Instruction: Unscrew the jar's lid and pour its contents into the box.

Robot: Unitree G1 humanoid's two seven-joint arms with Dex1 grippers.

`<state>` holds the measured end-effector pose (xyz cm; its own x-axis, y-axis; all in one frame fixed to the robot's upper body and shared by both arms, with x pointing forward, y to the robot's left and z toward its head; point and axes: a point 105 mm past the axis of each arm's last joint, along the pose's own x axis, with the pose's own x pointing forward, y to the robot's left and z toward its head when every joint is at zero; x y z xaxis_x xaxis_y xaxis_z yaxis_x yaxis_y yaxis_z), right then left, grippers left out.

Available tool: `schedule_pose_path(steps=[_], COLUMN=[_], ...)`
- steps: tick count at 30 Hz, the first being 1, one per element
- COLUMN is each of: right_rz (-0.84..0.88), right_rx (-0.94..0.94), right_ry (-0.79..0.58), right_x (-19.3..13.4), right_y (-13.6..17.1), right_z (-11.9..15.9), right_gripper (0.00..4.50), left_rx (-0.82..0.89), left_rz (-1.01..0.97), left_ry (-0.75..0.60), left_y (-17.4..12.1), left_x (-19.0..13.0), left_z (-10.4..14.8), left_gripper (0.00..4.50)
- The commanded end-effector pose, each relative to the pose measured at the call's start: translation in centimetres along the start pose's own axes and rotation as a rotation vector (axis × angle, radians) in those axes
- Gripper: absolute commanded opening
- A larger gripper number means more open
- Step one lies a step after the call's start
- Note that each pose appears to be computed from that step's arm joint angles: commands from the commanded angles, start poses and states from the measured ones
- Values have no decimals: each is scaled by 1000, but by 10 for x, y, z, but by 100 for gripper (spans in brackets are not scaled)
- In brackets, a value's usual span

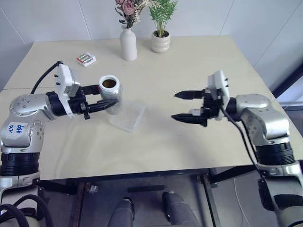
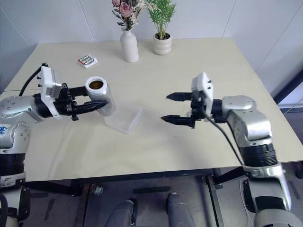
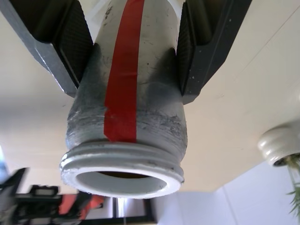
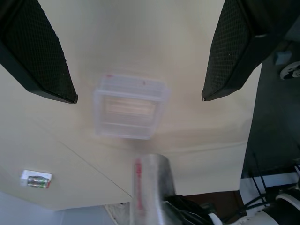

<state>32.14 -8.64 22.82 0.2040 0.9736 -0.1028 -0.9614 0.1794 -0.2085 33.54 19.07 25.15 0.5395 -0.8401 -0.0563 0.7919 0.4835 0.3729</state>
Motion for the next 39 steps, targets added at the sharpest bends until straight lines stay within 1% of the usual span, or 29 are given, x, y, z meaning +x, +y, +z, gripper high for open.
schedule_pose_path(steps=[1, 4, 6, 9, 11, 12, 13, 15, 16, 18, 20, 21, 22, 23, 24, 26, 27, 30, 32, 33, 34, 38, 39], right_rz=[-11, -35, -52, -63, -75, -79, -89, -100, -105, -105, -101, -97, -92, -89, -88, -85, -82, -81, -88, -92, -95, -108, -113], right_rx=[-16, -2, 9, 22, 31, 35, 39, 45, 49, 56, 60, 64, 67, 70, 70, 74, 80, 88, 94, 97, 103, 125, 128], right_ry=[-39, -59, -64, -66, -66, -67, -67, -70, -74, -79, -79, -81, -84, -86, -86, -101, -116, -137, -147, -154, -164, -203, -210], right_x=[3, 3, 0, -3, -5, -6, -7, -9, -9, -8, -6, -4, -2, -1, 0, 4, 6, 9, 9, 10, 10, 13, 14], right_y=[7, 8, 8, 10, 11, 11, 11, 11, 11, 11, 12, 12, 13, 13, 13, 12, 13, 12, 11, 11, 10, 9, 8], right_z=[5, 2, 1, -1, -3, -4, -5, -6, -7, -7, -9, -9, -9, -9, -10, -8, -6, -3, -3, -2, -1, 3, 4], right_gripper=[447, 447, 447, 447, 447, 447, 447, 447, 447, 447, 447, 447, 447, 447, 447, 447, 447, 447, 447, 447, 447, 447, 447], left_rx=[64, 122, 159, 230, 348, 398, 503, 608, 694, 772, 969, 1127, 1233, 1293, 1414, 1622, 1732, 1926, 2066, 2168, 2231, 2363, 2461], left_rz=[55, 93, 157, 246, 303, 299, 325, 333, 328, 298, 258, 224, 186, 164, 129, 92, 90, 80, 70, 91, 61, -15, -1], left_ry=[21, 41, 86, 118, 179, 176, 182, 161, 151, 128, 125, 132, 115, 100, 98, 118, 160, 212, 209, 181, 148, 23, -38], left_y=[6, 9, 21, 37, 48, 49, 55, 58, 57, 53, 47, 41, 35, 32, 26, 25, 32, 47, 55, 58, 57, 52, 49], left_x=[10, 17, 20, 20, 17, 17, 15, 16, 19, 26, 34, 40, 44, 47, 50, 51, 49, 46, 50, 54, 59, 78, 83], left_z=[-4, -10, -15, -14, -15, -12, -6, 4, 10, 17, 27, 33, 37, 39, 41, 36, 29, 12, 6, 8, 8, 11, 14], left_gripper=[222, 222, 222, 222, 222, 222, 222, 222, 222, 222, 222, 222, 222, 222, 222, 222, 222, 222, 222, 222, 222, 222, 222])
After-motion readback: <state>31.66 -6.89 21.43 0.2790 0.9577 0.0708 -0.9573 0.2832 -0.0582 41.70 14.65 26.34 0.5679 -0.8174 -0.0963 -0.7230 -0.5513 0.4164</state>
